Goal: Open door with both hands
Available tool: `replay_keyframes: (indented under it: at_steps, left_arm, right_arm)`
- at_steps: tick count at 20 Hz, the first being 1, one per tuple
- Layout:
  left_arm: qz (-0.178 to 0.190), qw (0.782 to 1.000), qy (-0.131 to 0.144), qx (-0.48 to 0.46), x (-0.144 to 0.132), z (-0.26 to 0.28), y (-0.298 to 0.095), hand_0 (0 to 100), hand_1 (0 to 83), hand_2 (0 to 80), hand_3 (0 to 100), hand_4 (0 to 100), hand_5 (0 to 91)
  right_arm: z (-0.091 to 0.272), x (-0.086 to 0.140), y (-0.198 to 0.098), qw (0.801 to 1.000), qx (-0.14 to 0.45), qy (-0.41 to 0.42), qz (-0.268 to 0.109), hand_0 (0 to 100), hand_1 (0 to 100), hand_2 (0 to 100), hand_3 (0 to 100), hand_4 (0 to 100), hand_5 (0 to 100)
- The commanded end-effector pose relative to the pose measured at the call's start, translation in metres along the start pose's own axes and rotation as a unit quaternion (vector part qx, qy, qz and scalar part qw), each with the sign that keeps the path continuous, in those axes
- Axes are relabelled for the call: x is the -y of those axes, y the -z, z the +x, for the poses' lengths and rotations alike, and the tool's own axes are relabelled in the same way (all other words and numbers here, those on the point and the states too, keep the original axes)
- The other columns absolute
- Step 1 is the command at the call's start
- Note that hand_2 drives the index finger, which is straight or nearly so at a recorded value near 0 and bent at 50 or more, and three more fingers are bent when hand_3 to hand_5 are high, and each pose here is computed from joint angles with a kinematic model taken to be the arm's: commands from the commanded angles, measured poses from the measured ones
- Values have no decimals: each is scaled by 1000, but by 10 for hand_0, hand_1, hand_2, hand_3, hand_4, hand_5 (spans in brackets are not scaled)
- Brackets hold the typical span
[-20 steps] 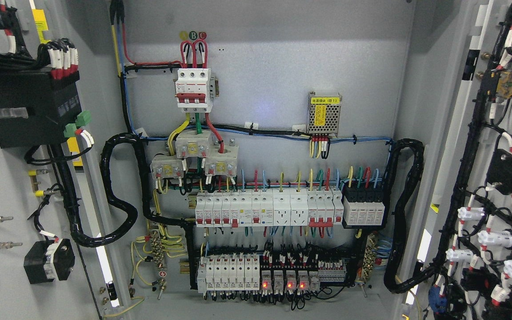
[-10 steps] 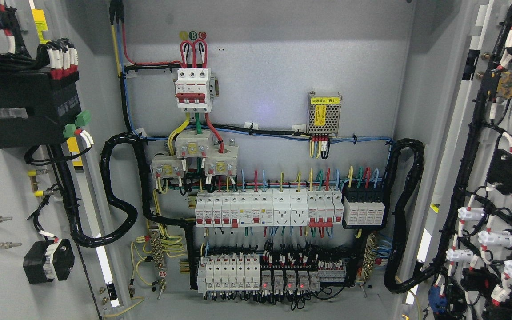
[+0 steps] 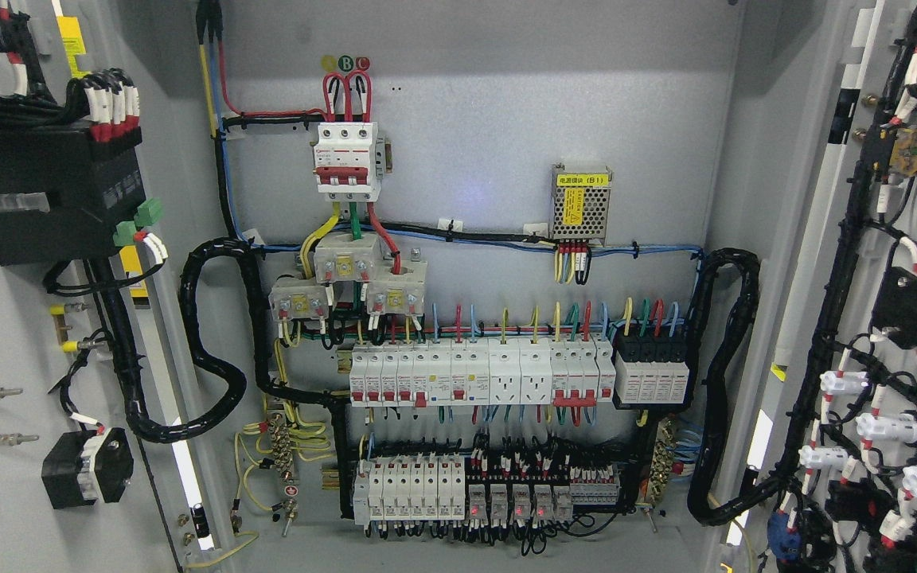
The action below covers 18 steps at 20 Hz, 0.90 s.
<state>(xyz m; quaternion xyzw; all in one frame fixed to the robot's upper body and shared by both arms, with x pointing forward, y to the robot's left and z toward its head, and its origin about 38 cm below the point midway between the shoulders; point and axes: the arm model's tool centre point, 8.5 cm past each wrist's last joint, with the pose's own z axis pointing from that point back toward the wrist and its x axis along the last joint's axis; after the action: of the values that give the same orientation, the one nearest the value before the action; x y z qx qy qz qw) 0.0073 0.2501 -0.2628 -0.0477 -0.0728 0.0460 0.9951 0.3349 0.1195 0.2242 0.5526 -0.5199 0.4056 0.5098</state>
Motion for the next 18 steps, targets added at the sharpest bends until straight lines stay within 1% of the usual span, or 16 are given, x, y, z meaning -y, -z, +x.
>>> replay_keyframes:
  at_steps: [1,4,6,7,9,10,11,12,13,14,15,16,18]
  left_arm:
    - [-12,1000,-1,3,15,2,2,120,556,0,0,0,0]
    - [-12,1000,-2,1,15,1,2,120,556,0,0,0,0]
    - [-13,1000,-2,1,15,0,2,120,556,0,0,0,0]
    - [-13,1000,-2,1,16,0,2,120,556,0,0,0,0]
    - [-14,1000,-3,-1,17,-2,2,120,556,0,0,0,0]
    - [-14,1000,-5,0,17,-2,2,120,556,0,0,0,0]
    - [-12,1000,-13,4,15,-5,1,120,556,0,0,0,0]
    - [-12,999,-25,24,15,-3,1,120,556,0,0,0,0]
    - [-9,996,-36,81,12,4,-2,120,556,0,0,0,0]
    - [-14,988,-29,151,13,14,-6,120,556,0,0,0,0]
    - [-31,971,-11,238,19,33,-15,120,556,0,0,0,0]
    - [-48,954,7,297,23,51,-24,120,556,0,0,0,0]
    - [-80,930,49,355,21,84,-39,120,556,0,0,0,0]
  right_arm:
    - [-6,-6,3,1000,-8,0,8,0,500,40,0,0,0]
    - [5,13,-11,999,19,12,-27,0,500,40,0,0,0]
    - [8,29,-26,998,31,21,-56,0,500,40,0,0,0]
    - [3,33,-33,997,31,27,-67,0,500,40,0,0,0]
    - [-19,42,-63,994,17,39,-97,0,500,40,0,0,0]
    - [-23,47,-80,993,14,38,-112,0,500,40,0,0,0]
    - [-24,51,-95,992,14,35,-124,0,500,40,0,0,0]
    - [-28,57,-113,989,9,33,-141,0,500,40,0,0,0]
    - [-30,61,-128,987,10,31,-157,0,500,40,0,0,0]
    - [-33,65,-145,984,14,27,-175,0,500,40,0,0,0]
    - [-39,67,-159,981,10,22,-193,0,500,40,0,0,0]
    - [-47,67,-176,977,3,8,-214,0,500,40,0,0,0]
    - [-56,62,-207,968,-5,-35,-249,0,500,40,0,0,0]
